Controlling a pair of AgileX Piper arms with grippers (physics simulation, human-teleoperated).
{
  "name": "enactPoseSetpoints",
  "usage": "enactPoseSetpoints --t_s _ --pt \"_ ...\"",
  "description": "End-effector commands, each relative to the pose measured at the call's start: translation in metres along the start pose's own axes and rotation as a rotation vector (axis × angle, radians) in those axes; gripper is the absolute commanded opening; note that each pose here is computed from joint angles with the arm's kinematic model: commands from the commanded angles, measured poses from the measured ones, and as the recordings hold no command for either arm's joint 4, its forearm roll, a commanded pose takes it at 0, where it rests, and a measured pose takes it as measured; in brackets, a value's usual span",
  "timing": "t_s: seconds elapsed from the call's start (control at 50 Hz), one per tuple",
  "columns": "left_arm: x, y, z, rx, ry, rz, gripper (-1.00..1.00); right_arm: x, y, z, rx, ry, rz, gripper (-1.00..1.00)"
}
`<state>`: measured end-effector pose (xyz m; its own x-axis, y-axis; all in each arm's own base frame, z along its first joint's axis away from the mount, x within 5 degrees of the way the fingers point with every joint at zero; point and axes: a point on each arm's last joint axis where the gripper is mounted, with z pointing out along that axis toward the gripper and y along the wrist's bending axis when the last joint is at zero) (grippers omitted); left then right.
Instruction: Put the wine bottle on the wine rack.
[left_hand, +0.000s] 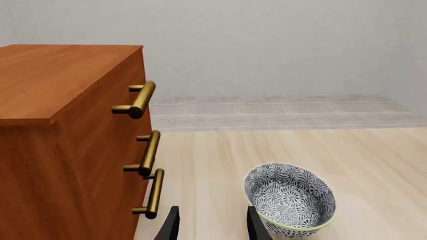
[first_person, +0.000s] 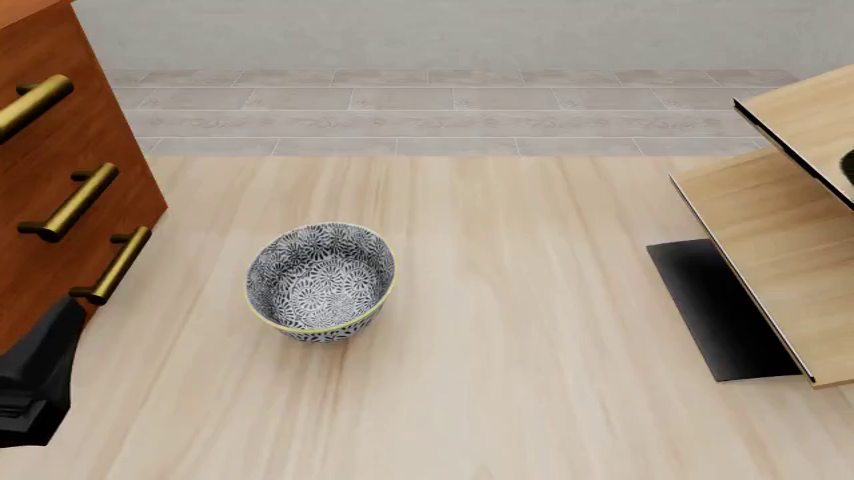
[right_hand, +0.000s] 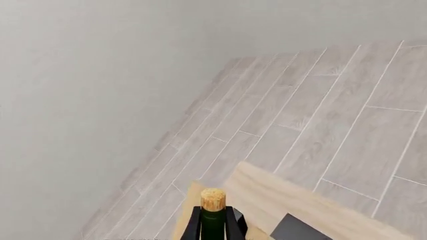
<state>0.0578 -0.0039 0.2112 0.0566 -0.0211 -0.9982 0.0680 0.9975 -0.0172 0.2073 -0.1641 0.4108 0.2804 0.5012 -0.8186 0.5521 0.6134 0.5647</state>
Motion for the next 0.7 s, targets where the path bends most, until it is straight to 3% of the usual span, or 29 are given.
enactPoseSetpoints --t_s 0.02,0.7 --pt "0.0 0.0 0.0 0.0 0.003 0.0 1.0 0.027 -0.017 0.017 0.06 0.086 -0.104 -1.0" --pt "0.0 0.0 0.0 0.0 0.001 0.003 1.0 0.035 -0.035 0.031 0.103 0.094 -0.08 -1.0"
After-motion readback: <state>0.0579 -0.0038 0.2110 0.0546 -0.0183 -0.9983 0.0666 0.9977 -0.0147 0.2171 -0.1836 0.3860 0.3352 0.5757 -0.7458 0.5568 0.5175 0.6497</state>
